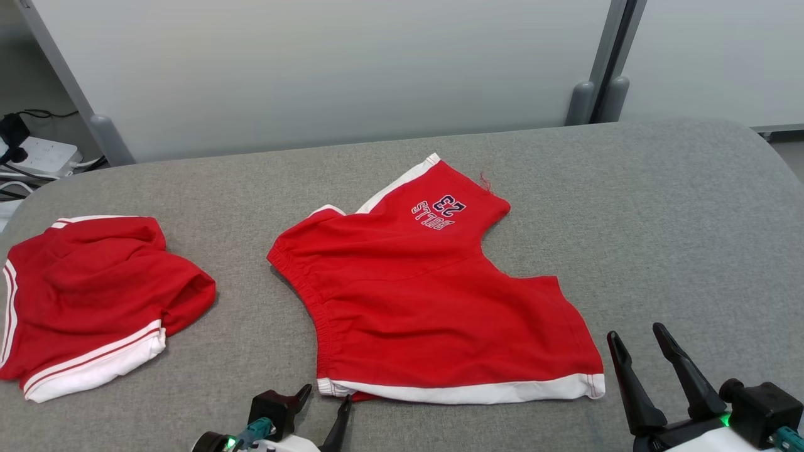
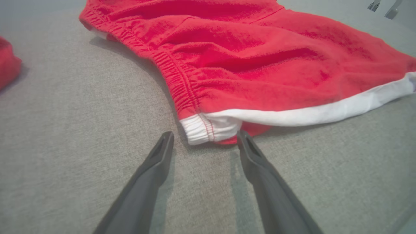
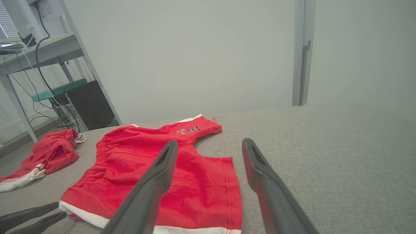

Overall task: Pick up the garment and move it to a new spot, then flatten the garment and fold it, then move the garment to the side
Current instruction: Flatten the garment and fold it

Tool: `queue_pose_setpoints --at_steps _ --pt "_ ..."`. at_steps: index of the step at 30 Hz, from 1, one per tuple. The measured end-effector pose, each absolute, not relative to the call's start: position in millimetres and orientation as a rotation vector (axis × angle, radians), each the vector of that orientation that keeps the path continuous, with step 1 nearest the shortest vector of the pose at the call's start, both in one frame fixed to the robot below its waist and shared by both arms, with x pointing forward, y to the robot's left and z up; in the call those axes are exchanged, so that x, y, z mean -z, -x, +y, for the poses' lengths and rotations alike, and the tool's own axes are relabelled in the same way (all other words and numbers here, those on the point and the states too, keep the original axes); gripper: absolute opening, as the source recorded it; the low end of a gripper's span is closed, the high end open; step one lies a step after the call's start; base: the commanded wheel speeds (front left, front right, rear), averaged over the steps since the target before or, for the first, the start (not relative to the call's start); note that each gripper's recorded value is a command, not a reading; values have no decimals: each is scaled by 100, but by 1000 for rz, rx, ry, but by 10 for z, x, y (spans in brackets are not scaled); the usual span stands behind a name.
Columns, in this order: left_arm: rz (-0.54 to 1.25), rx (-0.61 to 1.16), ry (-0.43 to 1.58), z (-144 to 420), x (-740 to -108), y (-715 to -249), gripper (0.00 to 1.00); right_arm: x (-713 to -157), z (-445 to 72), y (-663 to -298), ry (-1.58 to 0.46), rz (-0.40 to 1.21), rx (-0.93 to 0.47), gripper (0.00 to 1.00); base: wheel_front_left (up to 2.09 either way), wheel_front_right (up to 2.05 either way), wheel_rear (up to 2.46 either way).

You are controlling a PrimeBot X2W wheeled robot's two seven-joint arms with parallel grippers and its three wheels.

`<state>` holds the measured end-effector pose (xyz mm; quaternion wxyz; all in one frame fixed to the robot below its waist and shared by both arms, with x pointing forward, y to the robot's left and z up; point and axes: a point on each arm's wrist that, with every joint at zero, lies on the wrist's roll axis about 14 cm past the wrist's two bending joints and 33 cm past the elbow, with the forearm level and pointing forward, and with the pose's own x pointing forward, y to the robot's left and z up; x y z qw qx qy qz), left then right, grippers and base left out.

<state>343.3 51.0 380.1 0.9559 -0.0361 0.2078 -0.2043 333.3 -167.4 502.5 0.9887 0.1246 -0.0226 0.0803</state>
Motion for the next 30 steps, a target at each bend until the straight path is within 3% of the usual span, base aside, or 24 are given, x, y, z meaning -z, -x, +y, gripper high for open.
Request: queue_pose_setpoints --at_steps 7,12,18,20,22,23,24,25,30 --pt "443 412 52 532 -3738 -3466 100 -5033 -1704 -3315 -244 -48 -156 100 0 0 0" --pt "459 416 55 524 -3684 -3423 93 -5043 -1715 -3303 -246 -51 -158 100 0 0 0" --pt "422 449 50 441 -3775 -3504 92 -5043 -1720 -3294 -240 -50 -161 100 0 0 0" --pt "418 452 49 434 -3777 -3506 80 -5040 -1717 -3295 -240 -48 -163 100 0 0 0" --pt "424 456 45 429 -3762 -3501 46 -5039 -1717 -3297 -240 -48 -163 100 0 0 0" --pt "423 463 46 416 -3769 -3508 35 -5039 -1717 -3298 -239 -48 -163 100 0 0 0" --pt "418 468 47 403 -3785 -3519 11 -5040 -1717 -3300 -239 -48 -163 100 0 0 0" --pt "410 471 48 394 -3799 -3528 0 -5041 -1718 -3301 -239 -48 -163 100 0 0 0" --pt "404 486 50 364 -3817 -3523 0 -5033 -1713 -3303 -238 -45 -165 100 0 0 0"
